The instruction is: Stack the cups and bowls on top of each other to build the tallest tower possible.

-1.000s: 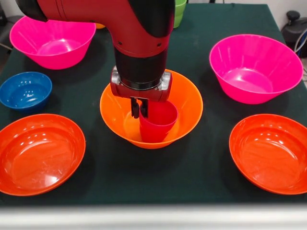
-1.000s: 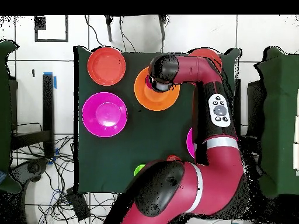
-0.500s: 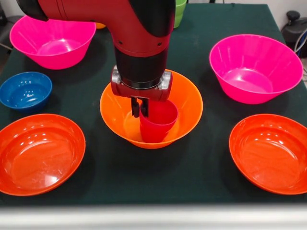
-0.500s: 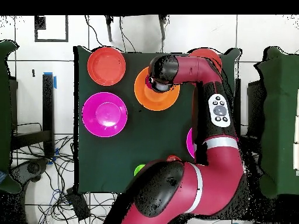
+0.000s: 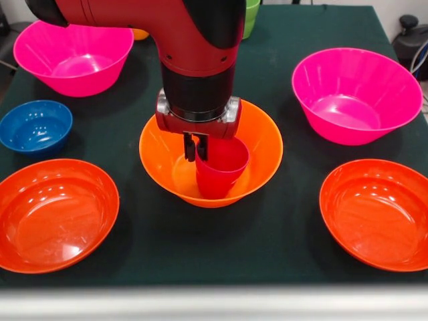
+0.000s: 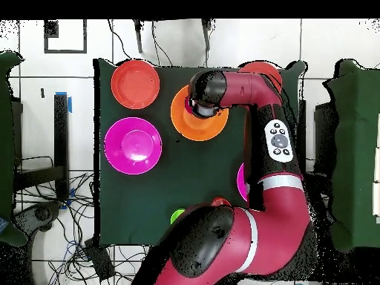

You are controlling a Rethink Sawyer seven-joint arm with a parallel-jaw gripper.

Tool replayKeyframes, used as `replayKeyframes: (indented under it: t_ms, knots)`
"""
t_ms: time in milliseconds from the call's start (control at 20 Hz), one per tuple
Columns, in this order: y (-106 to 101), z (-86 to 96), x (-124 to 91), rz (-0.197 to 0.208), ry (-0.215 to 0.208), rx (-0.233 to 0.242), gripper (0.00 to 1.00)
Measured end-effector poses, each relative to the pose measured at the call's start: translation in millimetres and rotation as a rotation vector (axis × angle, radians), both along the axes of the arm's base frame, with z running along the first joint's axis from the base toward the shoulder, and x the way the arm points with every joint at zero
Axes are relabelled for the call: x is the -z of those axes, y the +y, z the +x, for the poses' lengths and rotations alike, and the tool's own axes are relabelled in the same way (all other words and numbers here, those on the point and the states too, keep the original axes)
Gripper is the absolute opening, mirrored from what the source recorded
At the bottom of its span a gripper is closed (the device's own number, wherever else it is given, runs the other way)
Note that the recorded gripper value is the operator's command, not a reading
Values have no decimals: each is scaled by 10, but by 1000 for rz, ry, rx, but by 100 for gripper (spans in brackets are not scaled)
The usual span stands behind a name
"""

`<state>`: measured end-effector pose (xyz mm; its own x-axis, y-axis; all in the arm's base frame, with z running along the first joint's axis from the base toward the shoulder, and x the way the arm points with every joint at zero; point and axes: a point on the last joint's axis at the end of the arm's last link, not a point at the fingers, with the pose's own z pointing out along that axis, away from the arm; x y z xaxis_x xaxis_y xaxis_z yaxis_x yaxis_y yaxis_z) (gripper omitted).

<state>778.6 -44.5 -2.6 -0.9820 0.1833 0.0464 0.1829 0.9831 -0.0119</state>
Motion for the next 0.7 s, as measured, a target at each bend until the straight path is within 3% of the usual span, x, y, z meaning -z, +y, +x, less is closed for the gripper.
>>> replayKeyframes:
  t_ms: [700]
  knots:
    - [0, -25, 7, 0, 6, 0, 0]
